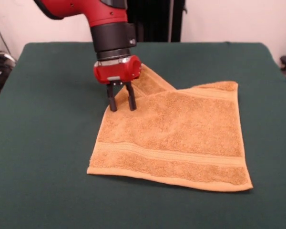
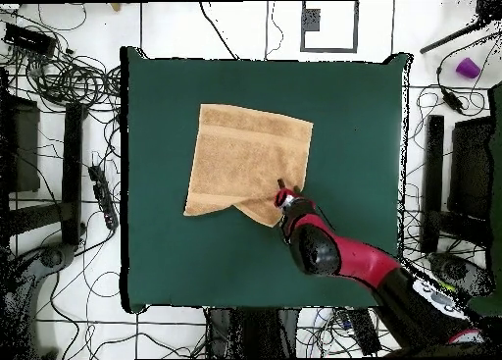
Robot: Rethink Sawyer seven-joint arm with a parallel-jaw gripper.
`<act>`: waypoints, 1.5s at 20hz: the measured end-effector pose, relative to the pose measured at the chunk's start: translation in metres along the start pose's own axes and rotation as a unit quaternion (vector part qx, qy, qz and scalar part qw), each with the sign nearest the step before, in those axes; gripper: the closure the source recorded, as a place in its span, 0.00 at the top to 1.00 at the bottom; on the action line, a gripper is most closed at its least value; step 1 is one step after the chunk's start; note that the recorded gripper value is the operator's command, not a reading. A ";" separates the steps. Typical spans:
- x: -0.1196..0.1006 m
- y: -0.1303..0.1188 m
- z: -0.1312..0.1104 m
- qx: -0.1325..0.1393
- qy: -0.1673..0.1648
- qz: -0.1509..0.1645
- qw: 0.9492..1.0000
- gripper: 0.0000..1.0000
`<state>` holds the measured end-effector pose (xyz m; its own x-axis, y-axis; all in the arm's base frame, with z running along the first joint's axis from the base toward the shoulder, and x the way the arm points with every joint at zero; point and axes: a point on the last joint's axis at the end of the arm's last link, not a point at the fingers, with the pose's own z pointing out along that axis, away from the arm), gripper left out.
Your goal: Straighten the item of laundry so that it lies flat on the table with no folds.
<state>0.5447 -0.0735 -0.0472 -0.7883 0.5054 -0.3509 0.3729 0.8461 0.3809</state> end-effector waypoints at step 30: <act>0.054 -0.046 -0.021 -0.100 -0.081 -0.104 0.986 1.00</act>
<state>0.4744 -0.0888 -0.0661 -0.7434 0.3585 -0.5647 0.0940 0.8919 0.4424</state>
